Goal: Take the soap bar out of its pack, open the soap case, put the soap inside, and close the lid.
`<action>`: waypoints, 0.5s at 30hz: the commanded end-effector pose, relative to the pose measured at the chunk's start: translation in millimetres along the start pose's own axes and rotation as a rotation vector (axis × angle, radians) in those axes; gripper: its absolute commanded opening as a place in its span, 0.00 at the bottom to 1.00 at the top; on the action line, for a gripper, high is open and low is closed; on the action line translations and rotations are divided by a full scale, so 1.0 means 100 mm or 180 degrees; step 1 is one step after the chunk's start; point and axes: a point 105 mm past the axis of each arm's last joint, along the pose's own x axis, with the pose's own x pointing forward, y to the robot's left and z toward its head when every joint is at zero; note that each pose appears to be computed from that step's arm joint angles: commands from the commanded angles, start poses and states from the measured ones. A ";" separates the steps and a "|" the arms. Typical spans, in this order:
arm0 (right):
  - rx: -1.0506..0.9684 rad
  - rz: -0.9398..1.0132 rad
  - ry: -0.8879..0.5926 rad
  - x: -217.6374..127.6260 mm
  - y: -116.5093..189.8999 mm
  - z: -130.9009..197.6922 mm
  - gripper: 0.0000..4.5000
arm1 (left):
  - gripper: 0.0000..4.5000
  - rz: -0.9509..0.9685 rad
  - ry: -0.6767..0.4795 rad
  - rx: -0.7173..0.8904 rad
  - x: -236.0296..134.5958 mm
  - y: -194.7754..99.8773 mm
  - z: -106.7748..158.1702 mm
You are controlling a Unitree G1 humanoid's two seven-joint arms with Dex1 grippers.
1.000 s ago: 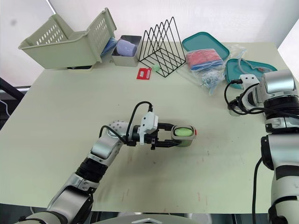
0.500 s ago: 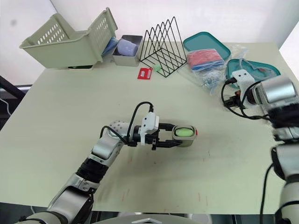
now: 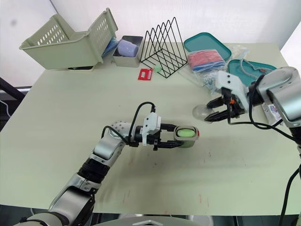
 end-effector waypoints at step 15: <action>-0.0406 0.0287 -0.0146 0.17 0.29 0.20 0.40 | 0.45 0.0005 -0.0018 0.0087 0.01 0.00 0.06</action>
